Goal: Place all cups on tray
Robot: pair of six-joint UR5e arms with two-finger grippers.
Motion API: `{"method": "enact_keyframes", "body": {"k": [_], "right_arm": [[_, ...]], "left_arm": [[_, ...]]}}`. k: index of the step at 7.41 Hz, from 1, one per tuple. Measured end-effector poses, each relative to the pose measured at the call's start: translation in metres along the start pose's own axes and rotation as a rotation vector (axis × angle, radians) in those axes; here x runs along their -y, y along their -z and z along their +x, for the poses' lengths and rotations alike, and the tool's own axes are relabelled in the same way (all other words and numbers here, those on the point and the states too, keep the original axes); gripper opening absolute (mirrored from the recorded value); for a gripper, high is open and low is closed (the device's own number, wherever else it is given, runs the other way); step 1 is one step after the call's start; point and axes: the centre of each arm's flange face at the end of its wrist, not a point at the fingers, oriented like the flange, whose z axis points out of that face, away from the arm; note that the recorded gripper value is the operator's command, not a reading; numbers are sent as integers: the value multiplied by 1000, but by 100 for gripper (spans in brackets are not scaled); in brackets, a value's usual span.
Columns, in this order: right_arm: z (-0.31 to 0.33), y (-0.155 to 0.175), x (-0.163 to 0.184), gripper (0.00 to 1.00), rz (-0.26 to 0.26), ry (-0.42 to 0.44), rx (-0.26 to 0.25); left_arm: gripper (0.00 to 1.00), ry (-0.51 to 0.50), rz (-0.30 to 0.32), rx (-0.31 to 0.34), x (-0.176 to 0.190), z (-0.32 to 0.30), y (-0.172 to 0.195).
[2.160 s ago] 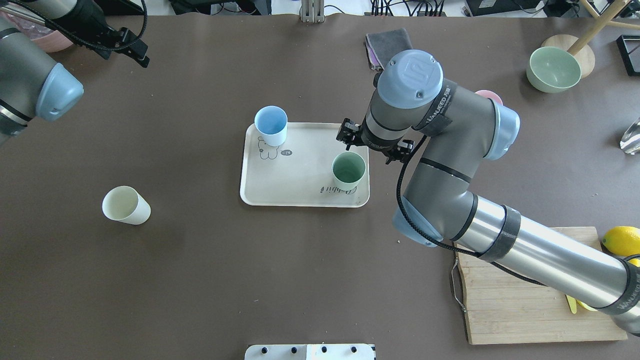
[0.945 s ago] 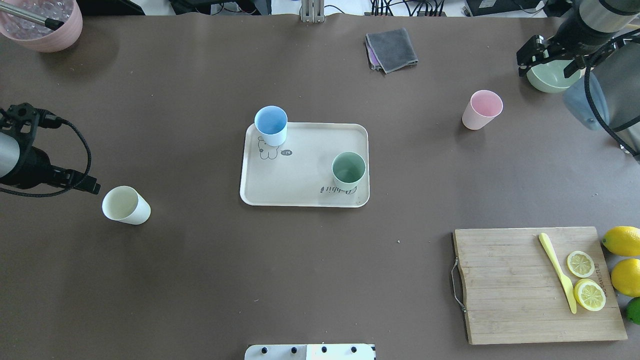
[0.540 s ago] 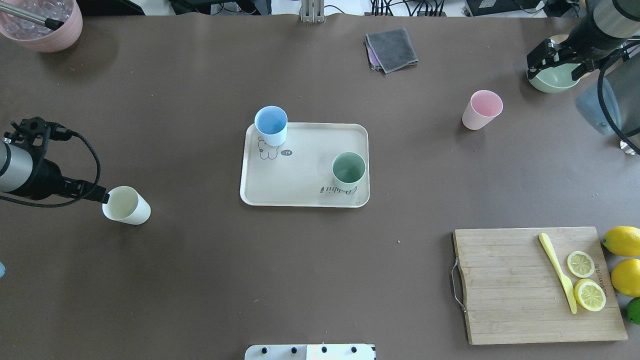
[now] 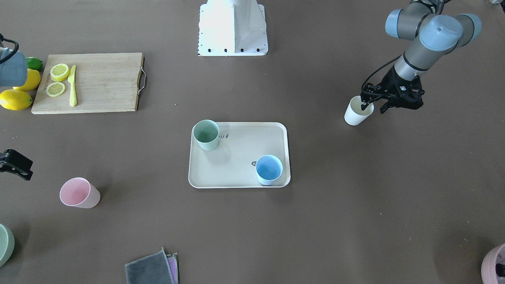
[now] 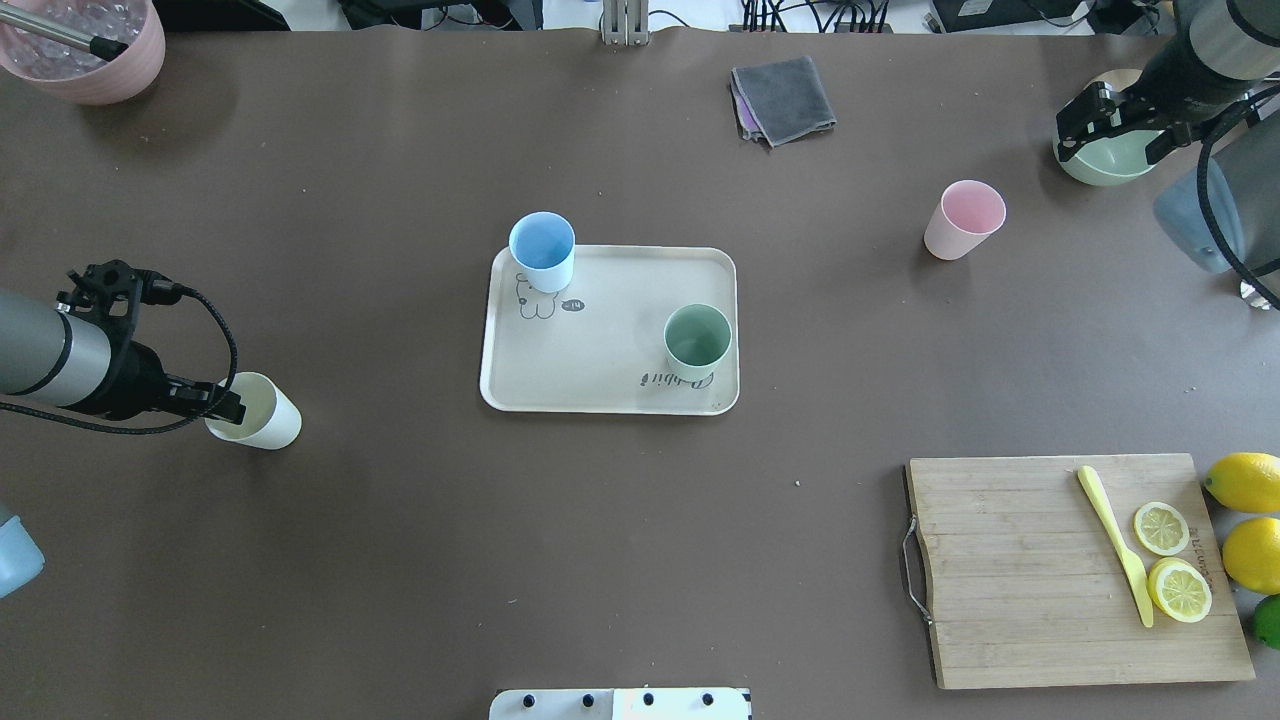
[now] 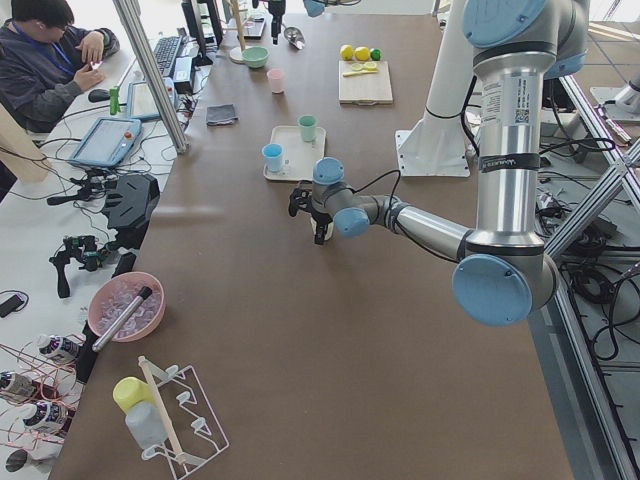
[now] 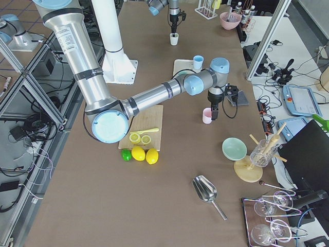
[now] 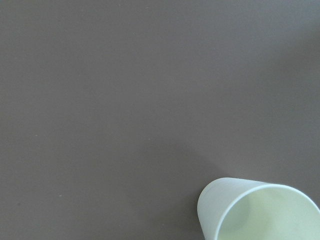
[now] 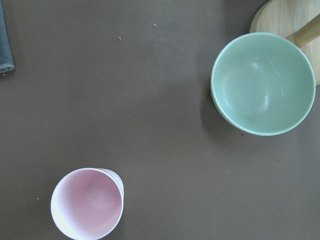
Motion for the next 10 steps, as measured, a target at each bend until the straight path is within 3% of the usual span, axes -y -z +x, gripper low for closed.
{"method": "enact_keyframes", "body": {"k": [3, 5, 8, 10], "right_arm": [[2, -2, -1, 100, -4, -3, -3], [5, -4, -2, 100, -6, -6, -6], [12, -12, -5, 100, -16, -13, -17], [15, -17, -4, 100, -13, -13, -18]], "left_arm": [[0, -14, 7, -20, 8, 16, -3], [0, -17, 13, -37, 31, 54, 5], [0, 34, -12, -4, 95, 177, 33], [0, 65, -22, 15, 109, 255, 19]]}}
